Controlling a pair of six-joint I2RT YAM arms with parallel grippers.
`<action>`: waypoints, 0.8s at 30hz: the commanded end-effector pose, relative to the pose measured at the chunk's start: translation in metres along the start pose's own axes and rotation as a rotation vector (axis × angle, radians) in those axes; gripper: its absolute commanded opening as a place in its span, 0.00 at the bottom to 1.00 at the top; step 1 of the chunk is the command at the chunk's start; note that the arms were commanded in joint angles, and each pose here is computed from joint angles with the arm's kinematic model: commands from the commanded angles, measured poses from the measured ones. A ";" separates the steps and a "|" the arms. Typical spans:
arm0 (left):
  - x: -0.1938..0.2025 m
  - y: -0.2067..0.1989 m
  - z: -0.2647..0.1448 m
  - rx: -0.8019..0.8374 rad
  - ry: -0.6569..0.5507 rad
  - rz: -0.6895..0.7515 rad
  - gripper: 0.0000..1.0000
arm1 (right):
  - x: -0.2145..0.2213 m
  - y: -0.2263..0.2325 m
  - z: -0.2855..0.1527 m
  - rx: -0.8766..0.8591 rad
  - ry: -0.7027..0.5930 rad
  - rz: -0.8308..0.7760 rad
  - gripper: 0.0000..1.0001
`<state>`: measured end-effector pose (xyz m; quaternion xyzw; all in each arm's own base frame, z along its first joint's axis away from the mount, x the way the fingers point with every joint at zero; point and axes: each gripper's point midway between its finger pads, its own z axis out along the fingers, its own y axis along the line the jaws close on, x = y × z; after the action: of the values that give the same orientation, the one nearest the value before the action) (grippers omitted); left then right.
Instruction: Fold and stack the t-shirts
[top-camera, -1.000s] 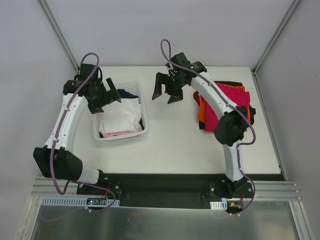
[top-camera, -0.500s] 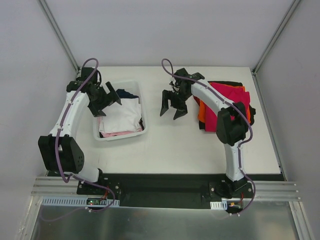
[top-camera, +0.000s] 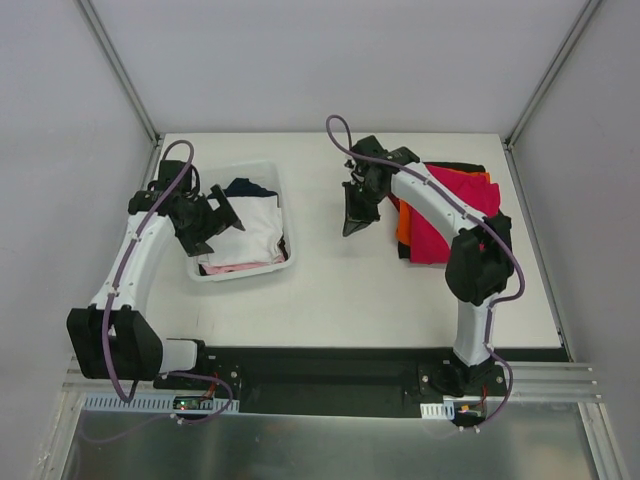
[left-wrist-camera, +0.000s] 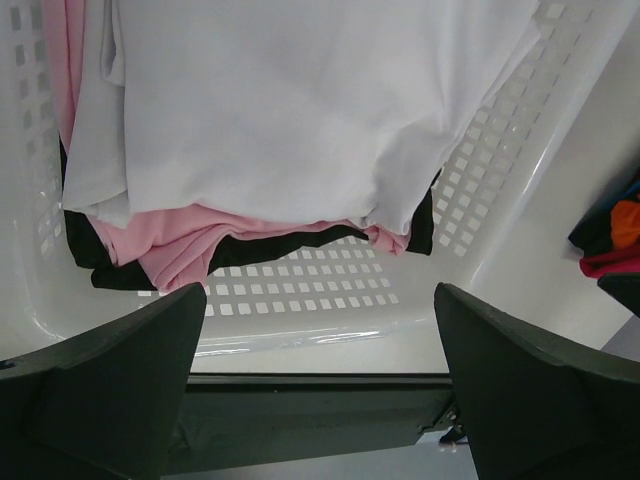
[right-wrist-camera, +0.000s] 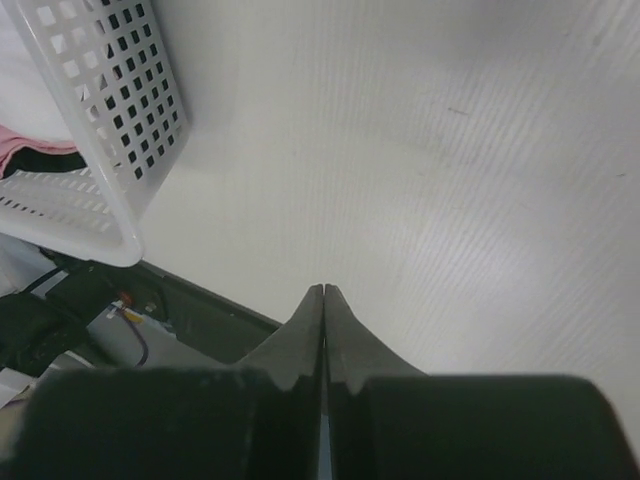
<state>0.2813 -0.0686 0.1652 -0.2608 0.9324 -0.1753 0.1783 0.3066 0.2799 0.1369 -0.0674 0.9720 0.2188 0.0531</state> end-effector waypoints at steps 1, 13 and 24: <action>0.009 -0.001 -0.009 0.039 -0.029 -0.001 0.99 | -0.026 -0.015 -0.036 0.121 -0.127 -0.064 0.01; 0.016 -0.004 -0.010 0.074 -0.021 -0.012 0.99 | -0.048 -0.177 -0.133 0.586 -0.351 0.315 0.01; 0.011 -0.023 0.002 0.087 0.001 0.009 0.99 | -0.082 -0.215 -0.126 0.329 -0.313 0.388 0.01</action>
<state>0.2682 -0.0835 0.1631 -0.2544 0.9273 -0.2026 0.1853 0.3858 0.0049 0.1579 0.2221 0.9619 -0.0152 0.1587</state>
